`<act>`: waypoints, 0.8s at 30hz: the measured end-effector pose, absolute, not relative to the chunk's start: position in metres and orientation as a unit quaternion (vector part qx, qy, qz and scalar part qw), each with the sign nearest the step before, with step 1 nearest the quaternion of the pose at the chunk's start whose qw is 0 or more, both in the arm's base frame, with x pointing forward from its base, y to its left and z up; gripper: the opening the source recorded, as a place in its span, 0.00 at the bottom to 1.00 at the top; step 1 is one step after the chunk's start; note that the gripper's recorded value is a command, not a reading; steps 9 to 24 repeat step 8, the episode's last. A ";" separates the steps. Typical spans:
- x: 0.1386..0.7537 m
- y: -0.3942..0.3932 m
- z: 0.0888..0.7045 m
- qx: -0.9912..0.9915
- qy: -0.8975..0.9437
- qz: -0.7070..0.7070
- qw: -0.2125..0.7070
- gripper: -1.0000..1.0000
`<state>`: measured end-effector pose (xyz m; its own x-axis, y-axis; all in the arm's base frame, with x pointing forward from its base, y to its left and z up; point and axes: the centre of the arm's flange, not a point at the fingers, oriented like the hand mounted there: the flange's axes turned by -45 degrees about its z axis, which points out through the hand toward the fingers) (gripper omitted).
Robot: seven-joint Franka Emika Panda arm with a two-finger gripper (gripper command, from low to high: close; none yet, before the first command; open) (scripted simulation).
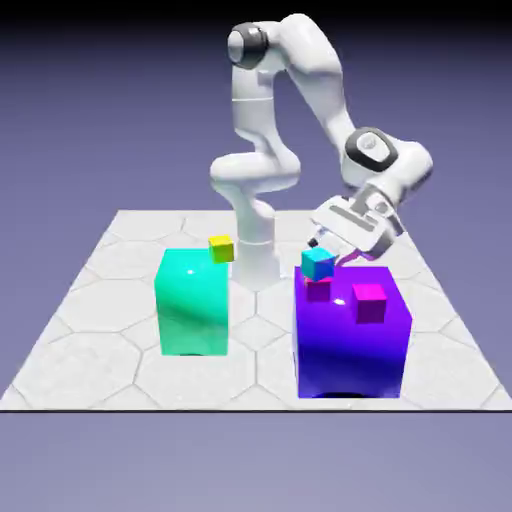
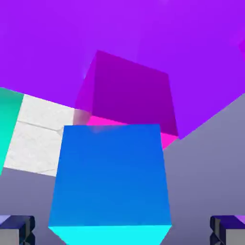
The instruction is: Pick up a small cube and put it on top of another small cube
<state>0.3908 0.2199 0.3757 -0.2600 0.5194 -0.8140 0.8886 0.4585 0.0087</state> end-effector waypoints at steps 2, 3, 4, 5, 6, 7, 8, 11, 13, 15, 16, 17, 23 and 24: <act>0.389 0.223 0.381 0.464 0.758 -0.235 0.392 1.00; 0.388 0.225 0.383 0.464 0.759 -0.235 0.392 1.00; 0.387 0.227 0.385 0.464 0.759 -0.235 0.392 1.00; 0.386 0.229 0.387 0.464 0.759 -0.235 0.391 1.00; 0.385 0.230 0.390 0.464 0.760 -0.236 0.390 1.00; 0.383 0.232 0.392 0.464 0.760 -0.236 0.389 1.00; 0.382 0.234 0.394 0.464 0.760 -0.236 0.388 1.00; 0.382 0.234 0.394 0.464 0.760 -0.236 0.388 1.00; 0.382 0.234 0.394 0.464 0.760 -0.236 0.388 1.00; 0.382 0.234 0.394 0.464 0.760 -0.236 0.388 1.00; 0.382 0.234 0.394 0.464 0.760 -0.236 0.388 1.00; 0.382 0.234 0.394 0.464 0.760 -0.236 0.388 1.00; 0.382 0.234 0.394 0.464 0.760 -0.236 0.388 1.00; 0.382 0.234 0.394 0.464 0.760 -0.236 0.388 1.00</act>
